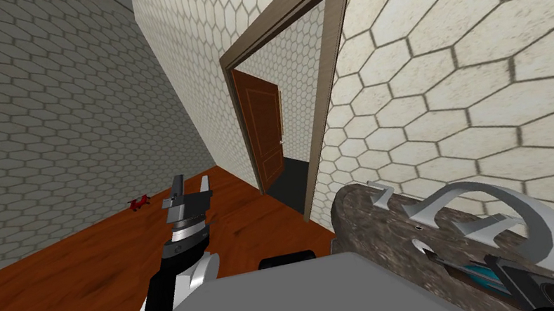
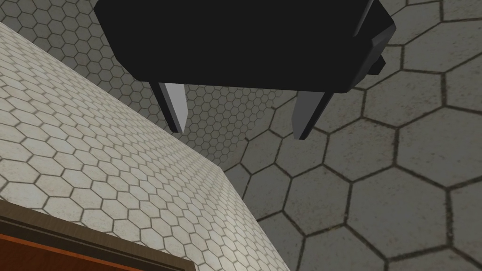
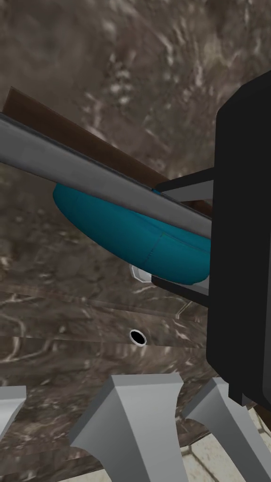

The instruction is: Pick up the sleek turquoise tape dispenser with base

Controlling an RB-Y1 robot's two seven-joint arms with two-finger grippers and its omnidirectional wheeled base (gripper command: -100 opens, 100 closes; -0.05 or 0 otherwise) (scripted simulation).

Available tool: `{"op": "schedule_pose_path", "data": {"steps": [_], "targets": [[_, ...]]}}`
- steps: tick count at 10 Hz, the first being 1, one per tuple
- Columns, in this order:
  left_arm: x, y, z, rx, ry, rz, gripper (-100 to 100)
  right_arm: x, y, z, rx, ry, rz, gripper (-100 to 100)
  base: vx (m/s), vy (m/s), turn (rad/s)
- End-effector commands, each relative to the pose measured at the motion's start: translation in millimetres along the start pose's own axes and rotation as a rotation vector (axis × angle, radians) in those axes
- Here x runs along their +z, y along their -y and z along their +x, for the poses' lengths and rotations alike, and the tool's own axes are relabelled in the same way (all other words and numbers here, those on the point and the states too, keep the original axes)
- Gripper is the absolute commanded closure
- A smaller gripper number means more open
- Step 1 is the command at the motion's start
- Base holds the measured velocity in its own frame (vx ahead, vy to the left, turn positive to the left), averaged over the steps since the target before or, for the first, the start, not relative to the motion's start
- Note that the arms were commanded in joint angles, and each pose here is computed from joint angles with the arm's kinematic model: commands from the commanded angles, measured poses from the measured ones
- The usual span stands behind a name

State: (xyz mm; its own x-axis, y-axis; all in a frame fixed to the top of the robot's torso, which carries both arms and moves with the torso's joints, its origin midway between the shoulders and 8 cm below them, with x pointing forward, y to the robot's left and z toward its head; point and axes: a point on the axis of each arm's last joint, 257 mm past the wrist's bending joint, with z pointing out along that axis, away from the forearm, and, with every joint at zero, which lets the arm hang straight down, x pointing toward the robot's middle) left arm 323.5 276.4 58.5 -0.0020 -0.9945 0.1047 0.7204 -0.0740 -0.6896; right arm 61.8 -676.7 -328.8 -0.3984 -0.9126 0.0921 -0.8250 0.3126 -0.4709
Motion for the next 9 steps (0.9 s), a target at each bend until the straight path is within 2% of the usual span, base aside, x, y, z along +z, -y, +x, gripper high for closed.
{"op": "schedule_pose_path", "data": {"steps": [1, 3, 4, 5, 7, 8, 9], "targets": [[0.0, 0, 0.0, 0.0, 0.0, 0.0, 0, 0.0, 0, 0, 0.0, 0.0, 0.0, 100, 0.0, 0.0, 0.0], [0.0, 0, 0.0, 0.0, 0.0, 0.0, 0, 0.1, 0, 0, 0.0, 0.0, 0.001, 100, 0.0, 0.0, 0.0], [0.0, 0, 0.0, 0.0, 0.0, 0.0, 0, 0.1, 0, 0, 0.0, 0.0, 0.001, 0, 0.0, 0.0, 0.0], [0.0, 0, 0.0, 0.0, 0.0, 0.0, 0, -4.7, 13, -1, -0.013, 0.004, 0.005, 100, -0.015, 0.04, -0.129], [0.0, 0, 0.0, 0.0, 0.0, 0.0, 0, -9.0, 26, -2, -0.026, 0.01, 0.007, 100, -0.038, 0.062, -0.087], [0.0, 0, 0.0, 0.0, 0.0, 0.0, 0, -8.0, 22, -1, -0.022, 0.007, 0.007, 100, -0.016, 0.022, -0.009], [0.0, 0, 0.0, 0.0, 0.0, 0.0, 0, -8.3, 23, -2, -0.022, 0.008, 0.007, 0, -0.003, 0.005, -0.001]]}}
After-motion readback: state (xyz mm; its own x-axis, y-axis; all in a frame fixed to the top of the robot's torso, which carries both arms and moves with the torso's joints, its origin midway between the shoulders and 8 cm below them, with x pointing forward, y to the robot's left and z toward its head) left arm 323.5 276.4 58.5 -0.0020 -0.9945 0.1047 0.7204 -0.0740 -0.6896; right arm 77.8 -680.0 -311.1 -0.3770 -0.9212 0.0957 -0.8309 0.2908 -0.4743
